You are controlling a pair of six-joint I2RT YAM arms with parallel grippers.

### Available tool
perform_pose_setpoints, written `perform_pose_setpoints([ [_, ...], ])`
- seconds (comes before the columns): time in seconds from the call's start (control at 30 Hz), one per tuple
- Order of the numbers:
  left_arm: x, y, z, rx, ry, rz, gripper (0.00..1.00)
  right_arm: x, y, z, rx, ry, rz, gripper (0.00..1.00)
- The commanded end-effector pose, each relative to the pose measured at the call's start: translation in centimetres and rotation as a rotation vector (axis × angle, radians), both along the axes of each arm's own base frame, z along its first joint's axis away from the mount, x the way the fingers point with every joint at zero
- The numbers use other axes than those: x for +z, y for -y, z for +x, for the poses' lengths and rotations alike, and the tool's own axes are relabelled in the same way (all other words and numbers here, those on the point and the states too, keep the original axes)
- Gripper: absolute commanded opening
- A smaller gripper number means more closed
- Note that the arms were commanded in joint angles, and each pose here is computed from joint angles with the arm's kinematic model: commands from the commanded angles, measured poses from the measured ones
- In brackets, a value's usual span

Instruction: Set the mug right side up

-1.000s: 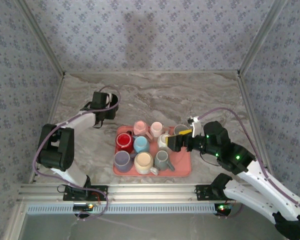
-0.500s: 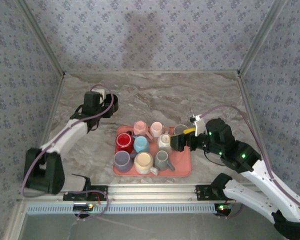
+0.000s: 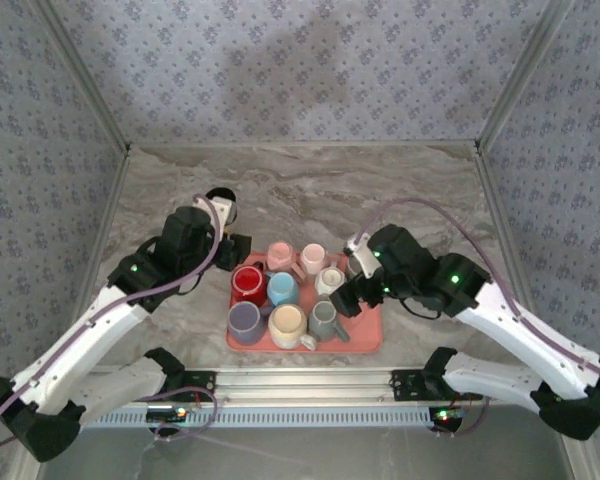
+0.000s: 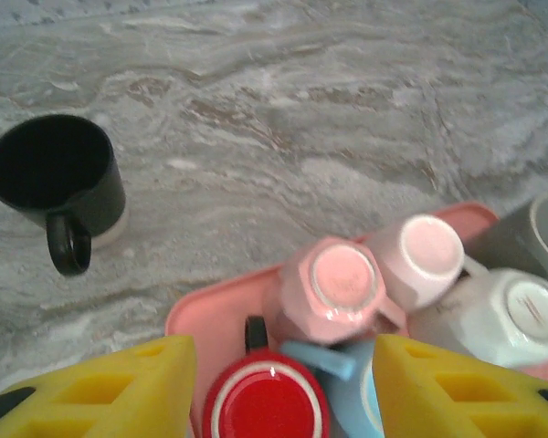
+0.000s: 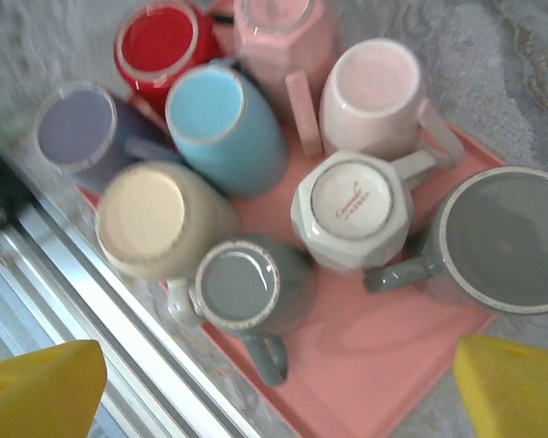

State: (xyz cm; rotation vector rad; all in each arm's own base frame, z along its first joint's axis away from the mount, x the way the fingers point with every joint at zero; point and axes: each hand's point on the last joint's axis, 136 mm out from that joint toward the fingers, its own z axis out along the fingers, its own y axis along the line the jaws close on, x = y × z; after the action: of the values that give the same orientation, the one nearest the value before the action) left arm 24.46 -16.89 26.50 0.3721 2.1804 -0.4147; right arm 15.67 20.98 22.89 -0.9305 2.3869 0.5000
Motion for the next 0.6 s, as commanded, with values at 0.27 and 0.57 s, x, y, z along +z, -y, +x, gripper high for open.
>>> perform_pose_setpoints([
  [0.27, -1.6, -1.3, -2.8, -0.057, 0.083, -0.039, 0.54, -4.5, -2.3, -2.5, 0.208, -0.108, -0.305, 0.94],
  [0.57, -1.8, -1.8, -3.5, -0.077, 0.107, -0.018, 0.54, -6.5, -4.9, -2.1, 0.147, -0.188, -0.307, 0.88],
])
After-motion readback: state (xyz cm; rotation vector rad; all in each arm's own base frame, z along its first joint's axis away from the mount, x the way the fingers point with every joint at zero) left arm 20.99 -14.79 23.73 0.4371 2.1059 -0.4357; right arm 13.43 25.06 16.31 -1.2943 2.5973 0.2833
